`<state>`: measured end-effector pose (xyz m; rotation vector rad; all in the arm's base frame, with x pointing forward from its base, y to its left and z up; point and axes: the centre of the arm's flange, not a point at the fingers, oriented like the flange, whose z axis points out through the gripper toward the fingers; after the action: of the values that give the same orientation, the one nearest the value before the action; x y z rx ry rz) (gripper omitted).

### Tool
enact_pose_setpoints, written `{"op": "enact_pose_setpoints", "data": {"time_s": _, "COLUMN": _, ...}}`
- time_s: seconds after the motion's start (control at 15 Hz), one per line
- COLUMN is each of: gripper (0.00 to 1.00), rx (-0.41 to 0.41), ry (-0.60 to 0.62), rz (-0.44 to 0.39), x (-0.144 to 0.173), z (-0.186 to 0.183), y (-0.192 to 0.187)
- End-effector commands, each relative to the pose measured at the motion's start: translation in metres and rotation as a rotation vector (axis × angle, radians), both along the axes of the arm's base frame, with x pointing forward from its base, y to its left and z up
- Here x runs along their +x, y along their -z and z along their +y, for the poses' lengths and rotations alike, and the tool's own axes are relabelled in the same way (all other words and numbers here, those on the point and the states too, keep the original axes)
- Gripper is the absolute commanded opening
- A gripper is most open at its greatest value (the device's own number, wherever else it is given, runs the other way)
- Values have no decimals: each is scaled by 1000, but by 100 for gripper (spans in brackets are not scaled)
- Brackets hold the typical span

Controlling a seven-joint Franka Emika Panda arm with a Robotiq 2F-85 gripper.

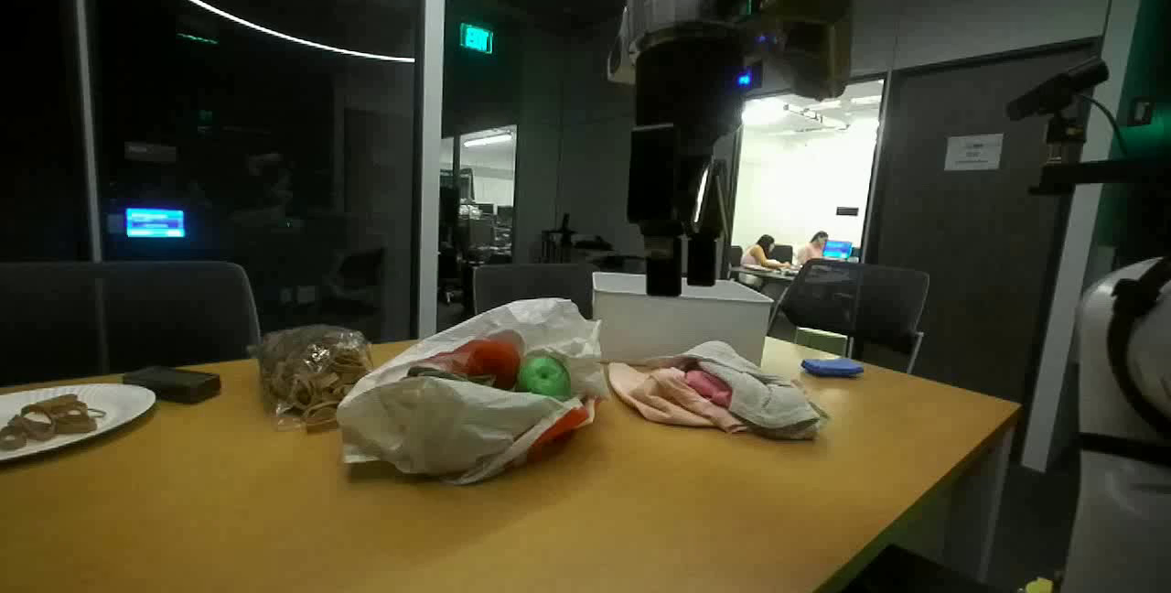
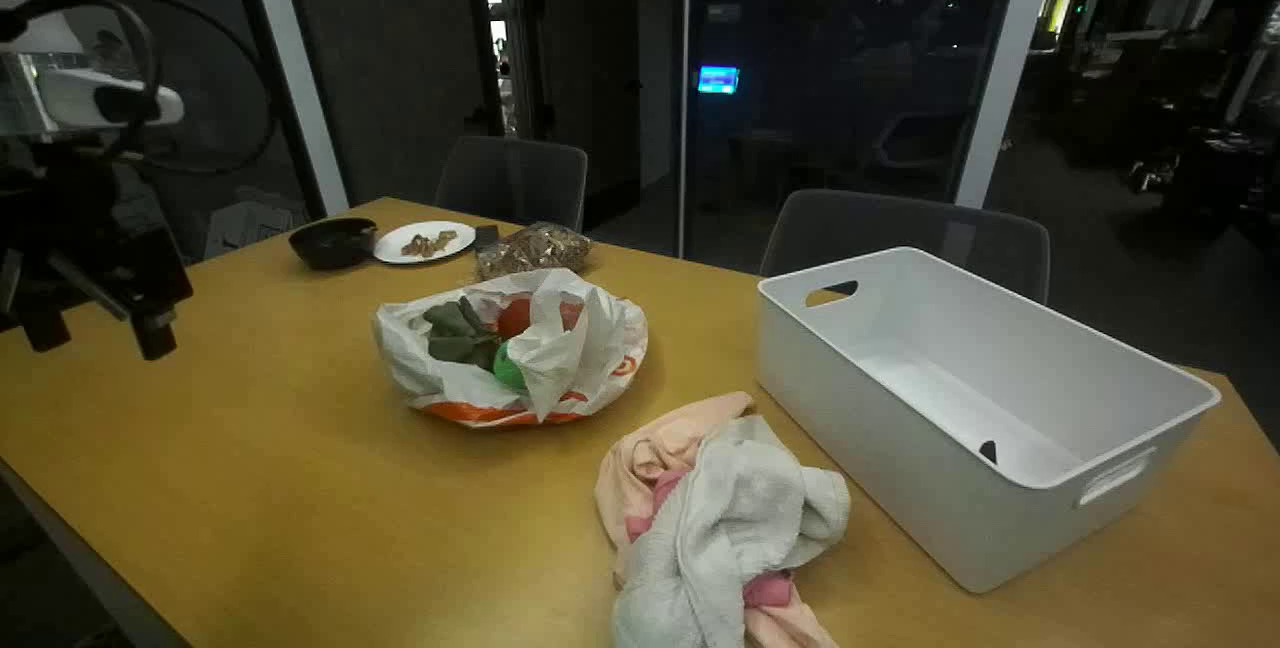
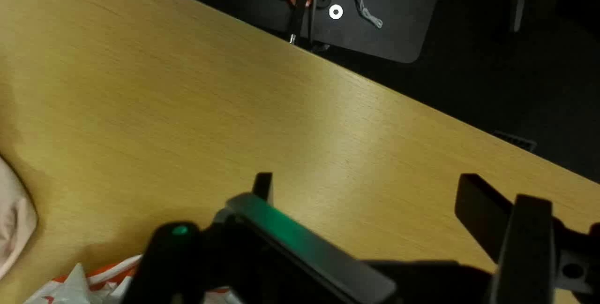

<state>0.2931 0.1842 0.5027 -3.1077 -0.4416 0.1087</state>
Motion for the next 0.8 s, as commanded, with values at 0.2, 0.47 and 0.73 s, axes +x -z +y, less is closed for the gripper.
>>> {"op": "enact_pose_setpoints", "data": {"time_s": 0.2, "gripper": 100, "rx": 6, "ry": -2, "rz": -15, "x": 0, "z": 1, "y": -7}}
{"op": "enact_pose_setpoints", "data": {"time_s": 0.47, "gripper": 100, "rx": 6, "ry": -2, "rz": -15, "x": 0, "z": 1, "y": -7}}
{"op": "enact_pose_setpoints", "data": {"time_s": 0.73, "gripper": 100, "rx": -10, "ry": -35, "rz": -9, "x": 41, "z": 17, "y": -6}}
